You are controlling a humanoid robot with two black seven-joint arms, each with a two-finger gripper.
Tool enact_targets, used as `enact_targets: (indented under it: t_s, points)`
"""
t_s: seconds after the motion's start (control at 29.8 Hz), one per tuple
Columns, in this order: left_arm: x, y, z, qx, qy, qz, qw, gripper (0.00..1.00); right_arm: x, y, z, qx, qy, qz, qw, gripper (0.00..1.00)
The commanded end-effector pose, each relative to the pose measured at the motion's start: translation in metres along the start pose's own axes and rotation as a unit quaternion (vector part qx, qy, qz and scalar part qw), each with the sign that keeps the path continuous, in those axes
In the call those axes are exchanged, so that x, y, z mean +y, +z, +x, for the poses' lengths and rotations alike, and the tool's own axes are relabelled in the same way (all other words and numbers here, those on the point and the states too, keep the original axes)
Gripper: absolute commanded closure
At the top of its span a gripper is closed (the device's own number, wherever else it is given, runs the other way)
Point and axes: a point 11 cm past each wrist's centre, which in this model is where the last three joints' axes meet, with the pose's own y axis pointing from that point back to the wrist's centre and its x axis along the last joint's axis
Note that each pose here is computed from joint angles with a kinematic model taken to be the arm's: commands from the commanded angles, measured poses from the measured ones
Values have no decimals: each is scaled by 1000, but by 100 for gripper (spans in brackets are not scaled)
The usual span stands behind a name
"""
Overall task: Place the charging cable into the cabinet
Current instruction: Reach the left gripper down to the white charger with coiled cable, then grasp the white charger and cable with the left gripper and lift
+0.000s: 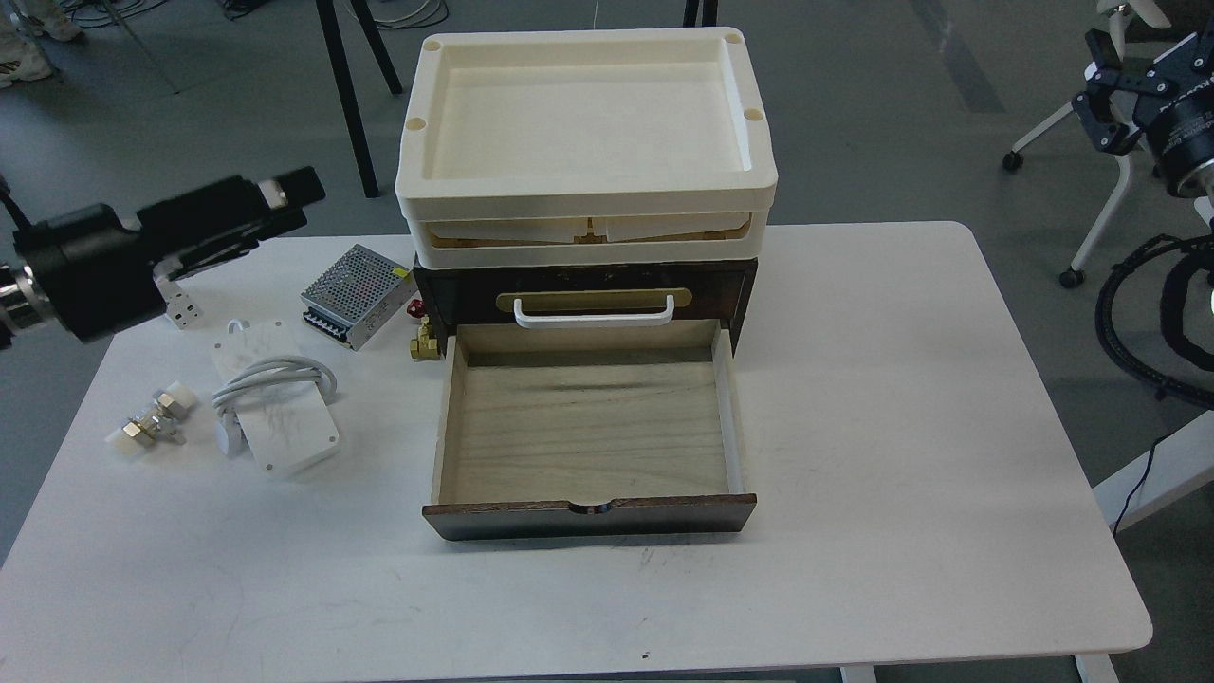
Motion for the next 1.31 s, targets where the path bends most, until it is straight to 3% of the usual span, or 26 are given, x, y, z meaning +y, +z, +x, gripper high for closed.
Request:
enact_targets:
  t_s: [0.0, 0.1, 0.2, 0.64, 0.81, 0.94, 1.04, 1.07, 1.11, 1.14, 1.28]
  points:
    - [16, -78, -54, -249, -150, 148, 945, 1, 7, 0, 3, 1, -4, -6, 1000, 0]
    - [3, -97, -58, -256, -141, 157, 943, 1, 6, -1, 2, 0, -5, -5, 1000, 0]
    - [5, -117, -74, -258, -183, 176, 932, 1, 5, -5, 2, -2, -4, 2, 1000, 0]
    - [-24, -139, -80, -289, -179, 188, 922, 6, 7, 0, 3, -6, -1, -1, 1000, 0]
    - [-35, -146, -89, -284, -191, 197, 919, 23, 8, 1, 3, -6, 0, -1, 1000, 0]
    - [-36, -155, -85, -316, -211, 206, 902, 50, 11, 5, 4, -8, 1, -7, 1000, 0]
    - [-30, -161, -85, -331, -213, 212, 895, 54, 11, 5, 5, -8, 2, -6, 1000, 0]
    - [-30, -162, -87, -331, -215, 212, 894, 62, 11, 5, 5, -8, 2, -6, 1000, 0]
    - [-28, -163, -89, -330, -217, 212, 894, 89, 11, 4, 5, -7, 2, -6, 1000, 0]
    - [-29, -162, -88, -331, -215, 211, 894, 99, 11, 3, 6, -7, 3, -5, 1000, 0]
    - [-30, -158, -83, -336, -209, 203, 896, 100, 11, 1, 7, -6, 5, -2, 1000, 0]
